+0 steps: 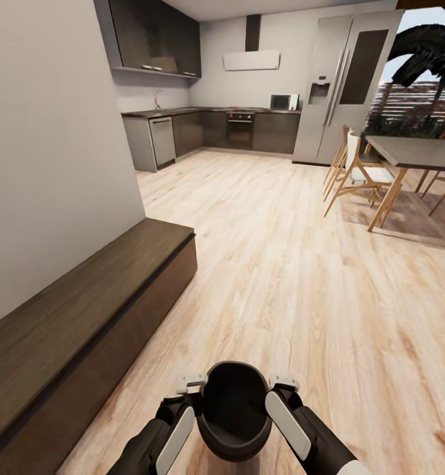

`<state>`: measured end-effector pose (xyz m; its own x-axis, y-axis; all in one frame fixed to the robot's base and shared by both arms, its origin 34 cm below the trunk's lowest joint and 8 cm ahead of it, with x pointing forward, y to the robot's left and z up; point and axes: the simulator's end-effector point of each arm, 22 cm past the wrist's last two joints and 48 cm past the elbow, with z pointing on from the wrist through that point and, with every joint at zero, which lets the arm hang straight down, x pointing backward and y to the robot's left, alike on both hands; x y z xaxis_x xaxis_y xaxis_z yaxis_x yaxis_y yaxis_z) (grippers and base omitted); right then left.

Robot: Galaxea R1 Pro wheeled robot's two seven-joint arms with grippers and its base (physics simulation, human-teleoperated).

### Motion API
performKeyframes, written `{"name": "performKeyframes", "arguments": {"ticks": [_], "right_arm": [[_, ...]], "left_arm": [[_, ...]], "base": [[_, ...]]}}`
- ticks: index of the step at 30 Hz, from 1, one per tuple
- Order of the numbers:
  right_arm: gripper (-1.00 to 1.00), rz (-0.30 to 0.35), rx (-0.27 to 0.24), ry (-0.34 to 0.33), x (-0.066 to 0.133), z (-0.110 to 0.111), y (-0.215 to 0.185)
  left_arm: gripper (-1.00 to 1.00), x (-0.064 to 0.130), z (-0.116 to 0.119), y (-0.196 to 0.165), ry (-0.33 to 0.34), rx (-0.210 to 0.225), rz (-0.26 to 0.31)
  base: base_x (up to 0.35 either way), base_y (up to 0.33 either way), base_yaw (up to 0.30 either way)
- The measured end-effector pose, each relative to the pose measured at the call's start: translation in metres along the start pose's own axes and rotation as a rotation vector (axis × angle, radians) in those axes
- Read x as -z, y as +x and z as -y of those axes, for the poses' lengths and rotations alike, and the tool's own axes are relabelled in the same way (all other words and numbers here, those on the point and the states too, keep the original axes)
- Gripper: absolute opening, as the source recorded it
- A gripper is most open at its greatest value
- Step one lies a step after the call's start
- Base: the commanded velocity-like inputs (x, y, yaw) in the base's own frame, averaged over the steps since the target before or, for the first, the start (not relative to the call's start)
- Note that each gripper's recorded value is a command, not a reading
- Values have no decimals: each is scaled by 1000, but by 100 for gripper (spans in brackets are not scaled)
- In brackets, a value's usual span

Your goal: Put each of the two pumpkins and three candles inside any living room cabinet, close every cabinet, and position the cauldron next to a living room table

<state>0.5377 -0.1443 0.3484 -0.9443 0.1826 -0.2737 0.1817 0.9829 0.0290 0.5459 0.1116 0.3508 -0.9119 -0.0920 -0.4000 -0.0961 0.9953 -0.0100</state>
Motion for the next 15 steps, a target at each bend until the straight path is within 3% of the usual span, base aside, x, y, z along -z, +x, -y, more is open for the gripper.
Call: {"name": "performKeyframes", "arguments": {"ticks": [15], "right_arm": [[100, 0, 0, -1, -30, 2, 17]], "left_arm": [[100, -27, 0, 19, 1, 1, 6]], "base": [[0, 0, 0]]}}
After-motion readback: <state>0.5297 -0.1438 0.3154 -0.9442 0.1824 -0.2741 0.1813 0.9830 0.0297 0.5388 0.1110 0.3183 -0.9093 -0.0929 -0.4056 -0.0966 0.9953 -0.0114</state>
